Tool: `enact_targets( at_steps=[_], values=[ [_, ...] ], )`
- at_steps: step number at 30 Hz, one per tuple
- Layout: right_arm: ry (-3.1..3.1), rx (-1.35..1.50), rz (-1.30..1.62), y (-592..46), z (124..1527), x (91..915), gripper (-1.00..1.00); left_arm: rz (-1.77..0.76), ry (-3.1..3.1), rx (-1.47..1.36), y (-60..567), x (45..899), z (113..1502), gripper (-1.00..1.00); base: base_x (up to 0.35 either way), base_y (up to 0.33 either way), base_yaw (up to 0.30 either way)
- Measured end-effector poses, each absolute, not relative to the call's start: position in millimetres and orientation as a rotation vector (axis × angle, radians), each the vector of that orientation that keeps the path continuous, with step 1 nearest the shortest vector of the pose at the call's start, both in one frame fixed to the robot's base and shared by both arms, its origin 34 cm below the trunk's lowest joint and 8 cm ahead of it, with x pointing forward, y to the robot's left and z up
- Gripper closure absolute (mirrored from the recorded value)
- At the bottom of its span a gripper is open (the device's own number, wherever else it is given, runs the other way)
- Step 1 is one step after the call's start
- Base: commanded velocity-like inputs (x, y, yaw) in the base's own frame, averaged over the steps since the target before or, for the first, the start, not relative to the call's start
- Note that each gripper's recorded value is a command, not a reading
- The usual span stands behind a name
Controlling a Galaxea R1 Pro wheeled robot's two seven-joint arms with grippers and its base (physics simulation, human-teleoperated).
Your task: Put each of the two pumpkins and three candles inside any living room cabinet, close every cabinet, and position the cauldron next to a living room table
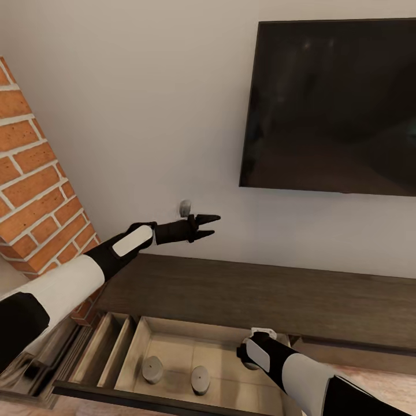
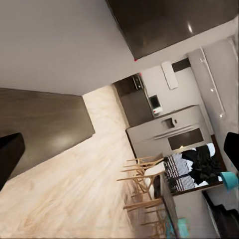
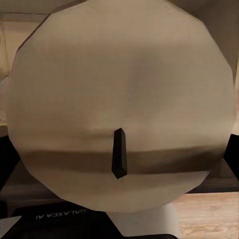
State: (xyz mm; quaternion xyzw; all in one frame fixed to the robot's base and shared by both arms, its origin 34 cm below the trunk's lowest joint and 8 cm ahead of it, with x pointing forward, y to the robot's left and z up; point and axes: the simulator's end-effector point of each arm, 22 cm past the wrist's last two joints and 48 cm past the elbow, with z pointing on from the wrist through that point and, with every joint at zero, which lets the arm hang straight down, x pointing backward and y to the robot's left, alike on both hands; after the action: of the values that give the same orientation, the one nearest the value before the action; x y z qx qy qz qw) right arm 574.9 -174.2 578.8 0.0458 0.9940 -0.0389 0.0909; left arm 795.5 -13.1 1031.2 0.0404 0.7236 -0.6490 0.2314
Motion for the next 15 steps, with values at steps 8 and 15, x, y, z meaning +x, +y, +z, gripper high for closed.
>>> enact_targets(
  at_steps=[8, 15],
  values=[
    [2.949, 0.111, -0.038, -158, 580, 578, 1.00, -1.862, 1.903, 0.372, -27, 742, 1081, -1.00, 0.000, 0.000, 0.000],
    [2.946, 0.098, 0.035, -148, 575, 580, 1.00, -1.869, 1.896, 0.378, -26, 741, 1078, -1.00, 0.000, 0.000, 0.000]
  ],
)
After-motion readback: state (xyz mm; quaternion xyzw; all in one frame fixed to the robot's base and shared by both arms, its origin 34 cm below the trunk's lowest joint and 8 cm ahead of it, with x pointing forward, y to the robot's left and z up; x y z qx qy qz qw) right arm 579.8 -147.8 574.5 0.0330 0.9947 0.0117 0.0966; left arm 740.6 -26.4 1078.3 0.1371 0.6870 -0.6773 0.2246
